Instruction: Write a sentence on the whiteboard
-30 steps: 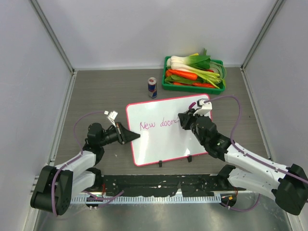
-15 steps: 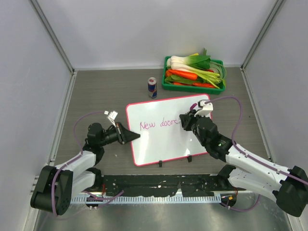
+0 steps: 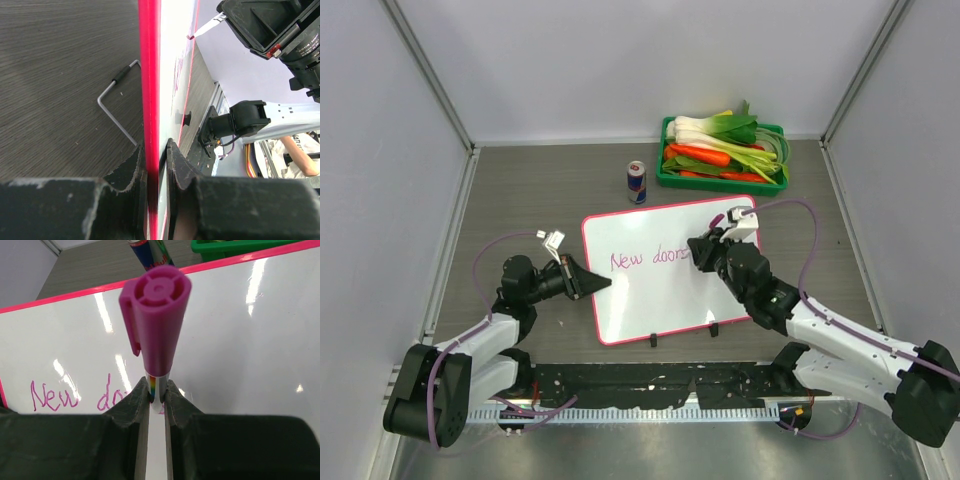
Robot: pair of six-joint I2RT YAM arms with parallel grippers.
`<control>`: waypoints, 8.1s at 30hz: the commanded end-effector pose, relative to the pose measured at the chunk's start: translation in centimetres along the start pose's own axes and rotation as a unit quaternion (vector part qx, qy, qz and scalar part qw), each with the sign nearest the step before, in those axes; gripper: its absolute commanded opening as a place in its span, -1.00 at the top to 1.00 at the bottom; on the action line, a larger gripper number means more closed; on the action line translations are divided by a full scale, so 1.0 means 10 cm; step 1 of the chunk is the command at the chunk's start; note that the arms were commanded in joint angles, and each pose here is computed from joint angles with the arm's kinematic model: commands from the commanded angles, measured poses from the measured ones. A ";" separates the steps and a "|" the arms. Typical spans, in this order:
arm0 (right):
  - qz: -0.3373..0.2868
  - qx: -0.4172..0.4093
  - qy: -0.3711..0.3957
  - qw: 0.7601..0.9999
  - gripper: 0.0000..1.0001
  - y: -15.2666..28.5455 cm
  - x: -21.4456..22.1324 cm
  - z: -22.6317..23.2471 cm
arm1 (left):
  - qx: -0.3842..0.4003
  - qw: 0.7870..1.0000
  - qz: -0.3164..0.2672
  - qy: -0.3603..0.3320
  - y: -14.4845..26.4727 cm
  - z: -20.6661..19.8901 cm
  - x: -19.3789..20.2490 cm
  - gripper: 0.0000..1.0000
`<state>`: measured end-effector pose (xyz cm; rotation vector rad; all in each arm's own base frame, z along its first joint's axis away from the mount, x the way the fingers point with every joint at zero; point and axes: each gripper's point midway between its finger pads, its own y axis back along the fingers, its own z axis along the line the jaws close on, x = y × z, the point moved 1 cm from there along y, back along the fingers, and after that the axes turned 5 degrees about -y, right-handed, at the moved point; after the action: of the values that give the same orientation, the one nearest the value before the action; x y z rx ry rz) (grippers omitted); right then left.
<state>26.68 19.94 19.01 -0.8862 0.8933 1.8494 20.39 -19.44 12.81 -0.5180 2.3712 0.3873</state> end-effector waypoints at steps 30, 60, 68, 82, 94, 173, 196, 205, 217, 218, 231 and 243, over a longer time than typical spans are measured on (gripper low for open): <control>-0.063 -0.030 -0.057 0.996 0.97 0.30 -0.59 -0.16 | -0.034 0.998 -0.006 -0.044 -0.02 0.16 0.00 1.00; -0.078 -0.009 -0.039 0.996 0.97 0.48 -0.59 -0.32 | -0.035 0.998 -0.006 -0.044 -0.01 0.17 0.00 1.00; -0.075 -0.006 -0.037 0.996 0.97 0.42 -0.57 -0.32 | -0.035 0.999 -0.004 -0.041 -0.02 0.17 0.01 1.00; -0.065 -0.008 -0.036 0.997 0.97 0.35 -0.51 -0.32 | -0.036 0.998 -0.005 -0.041 -0.02 0.18 0.00 1.00; -0.066 -0.010 -0.019 0.998 0.97 0.29 -0.54 -0.30 | -0.035 0.999 -0.004 -0.039 -0.02 0.18 0.01 1.00; -0.036 0.024 -0.007 0.999 0.97 0.09 -0.30 -0.46 | -0.031 0.999 -0.001 -0.038 -0.04 0.18 0.01 1.00; -0.053 0.009 -0.011 0.999 0.97 -0.09 -0.54 -0.26 | -0.030 0.999 0.000 -0.037 -0.04 0.18 0.02 1.00; -0.039 -0.024 -0.020 0.999 0.97 -0.02 -0.50 -0.15 | -0.031 0.999 -0.001 -0.038 -0.04 0.18 0.01 1.00; -0.086 0.022 -0.023 0.996 0.97 0.10 -0.63 -0.35 | -0.030 0.999 -0.001 -0.037 -0.04 0.18 0.01 1.00; -0.085 0.026 -0.022 0.996 0.97 0.09 -0.63 -0.36 | -0.031 0.999 -0.001 -0.038 -0.04 0.18 0.01 1.00; -0.072 0.051 -0.015 0.996 0.97 0.00 -0.50 -0.48 | -0.031 0.999 0.000 -0.037 -0.04 0.18 0.02 1.00; -0.041 0.061 -0.010 0.997 0.97 0.06 -0.30 -0.59 | -0.030 0.999 0.001 -0.037 -0.04 0.17 0.02 1.00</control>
<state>28.96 14.15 19.63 -0.8252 0.9021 1.7170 20.43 -19.57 12.59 -0.5086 2.3788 0.3841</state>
